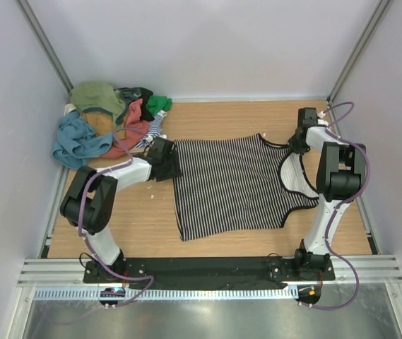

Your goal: Fold and stack the tank tops

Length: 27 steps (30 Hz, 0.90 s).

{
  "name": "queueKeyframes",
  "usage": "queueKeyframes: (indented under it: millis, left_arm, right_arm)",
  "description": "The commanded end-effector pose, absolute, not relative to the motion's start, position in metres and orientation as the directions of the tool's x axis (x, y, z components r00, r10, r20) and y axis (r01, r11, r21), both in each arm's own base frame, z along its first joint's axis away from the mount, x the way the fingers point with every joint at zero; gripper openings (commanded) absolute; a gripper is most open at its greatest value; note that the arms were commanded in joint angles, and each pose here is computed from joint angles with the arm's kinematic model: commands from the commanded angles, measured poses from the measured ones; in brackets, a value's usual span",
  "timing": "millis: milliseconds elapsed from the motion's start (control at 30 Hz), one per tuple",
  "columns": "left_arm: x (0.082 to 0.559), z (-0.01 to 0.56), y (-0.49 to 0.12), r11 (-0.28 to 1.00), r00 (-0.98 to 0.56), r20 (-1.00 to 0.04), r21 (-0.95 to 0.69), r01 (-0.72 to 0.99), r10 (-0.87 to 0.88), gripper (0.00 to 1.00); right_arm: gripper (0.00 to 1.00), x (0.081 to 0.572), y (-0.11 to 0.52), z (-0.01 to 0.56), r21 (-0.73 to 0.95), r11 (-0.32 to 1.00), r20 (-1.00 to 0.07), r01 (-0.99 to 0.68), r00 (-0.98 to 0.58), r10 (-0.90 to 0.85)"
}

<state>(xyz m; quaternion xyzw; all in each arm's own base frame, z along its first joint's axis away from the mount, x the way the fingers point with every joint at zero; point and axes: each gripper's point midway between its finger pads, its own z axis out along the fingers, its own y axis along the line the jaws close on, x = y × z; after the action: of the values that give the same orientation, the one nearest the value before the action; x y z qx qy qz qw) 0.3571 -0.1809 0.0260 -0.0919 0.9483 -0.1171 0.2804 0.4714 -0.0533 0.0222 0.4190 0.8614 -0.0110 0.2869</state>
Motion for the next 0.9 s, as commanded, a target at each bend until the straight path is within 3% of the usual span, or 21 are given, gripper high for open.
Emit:
queueKeyframes:
  millis: [0, 33, 133, 233, 333, 567, 600, 633, 700, 767, 867]
  left_arm:
    - [0.363, 0.02, -0.19, 0.942, -0.841, -0.463, -0.302, -0.147, -0.28, 0.53]
    - [0.365, 0.015, -0.189, 0.945, -0.849, -0.45, -0.283, -0.161, -0.279, 0.51]
    - [0.372, 0.01, -0.189, 0.951, -0.853, -0.442, -0.255, -0.177, -0.277, 0.27]
    - [0.383, 0.003, -0.188, 0.954, -0.858, -0.433, -0.233, -0.19, -0.277, 0.1]
    - [0.396, 0.0, -0.183, 0.95, -0.855, -0.427, -0.23, -0.213, -0.295, 0.0]
    - [0.449, 0.014, -0.158, 0.921, -0.811, -0.444, -0.256, -0.293, -0.382, 0.0]
    - [0.463, 0.021, -0.154, 0.917, -0.797, -0.46, -0.264, -0.298, -0.392, 0.02]
    - [0.464, 0.025, -0.153, 0.921, -0.801, -0.459, -0.253, -0.298, -0.385, 0.2]
    - [0.467, 0.043, -0.15, 0.923, -0.784, -0.491, -0.253, -0.289, -0.38, 0.45]
    - [0.466, 0.059, -0.148, 0.921, -0.759, -0.526, -0.27, -0.28, -0.385, 0.53]
    - [0.453, 0.084, -0.146, 0.918, -0.73, -0.561, -0.293, -0.266, -0.391, 0.57]
  right_arm:
    - [0.05, 0.472, -0.055, 0.017, 0.211, 0.636, -0.499, 0.742, -0.478, 0.723]
    - [0.05, 0.472, -0.055, 0.016, 0.212, 0.639, -0.502, 0.74, -0.479, 0.721]
    - [0.04, 0.473, -0.055, 0.018, 0.216, 0.637, -0.501, 0.74, -0.476, 0.723]
    - [0.04, 0.475, -0.054, 0.018, 0.225, 0.637, -0.496, 0.738, -0.476, 0.726]
    - [0.02, 0.482, -0.051, 0.019, 0.242, 0.639, -0.492, 0.73, -0.475, 0.73]
    - [0.02, 0.525, -0.05, 0.023, 0.281, 0.64, -0.488, 0.715, -0.467, 0.737]
    - [0.05, 0.524, -0.048, 0.019, 0.266, 0.643, -0.466, 0.718, -0.488, 0.738]
    - [0.15, 0.536, -0.048, 0.027, 0.275, 0.649, -0.474, 0.709, -0.487, 0.733]
    - [0.29, 0.533, -0.048, 0.033, 0.268, 0.653, -0.474, 0.708, -0.493, 0.729]
    - [0.35, 0.53, -0.05, 0.066, 0.298, 0.659, -0.521, 0.69, -0.461, 0.718]
    - [0.46, 0.513, -0.055, 0.101, 0.329, 0.664, -0.584, 0.671, -0.409, 0.702]
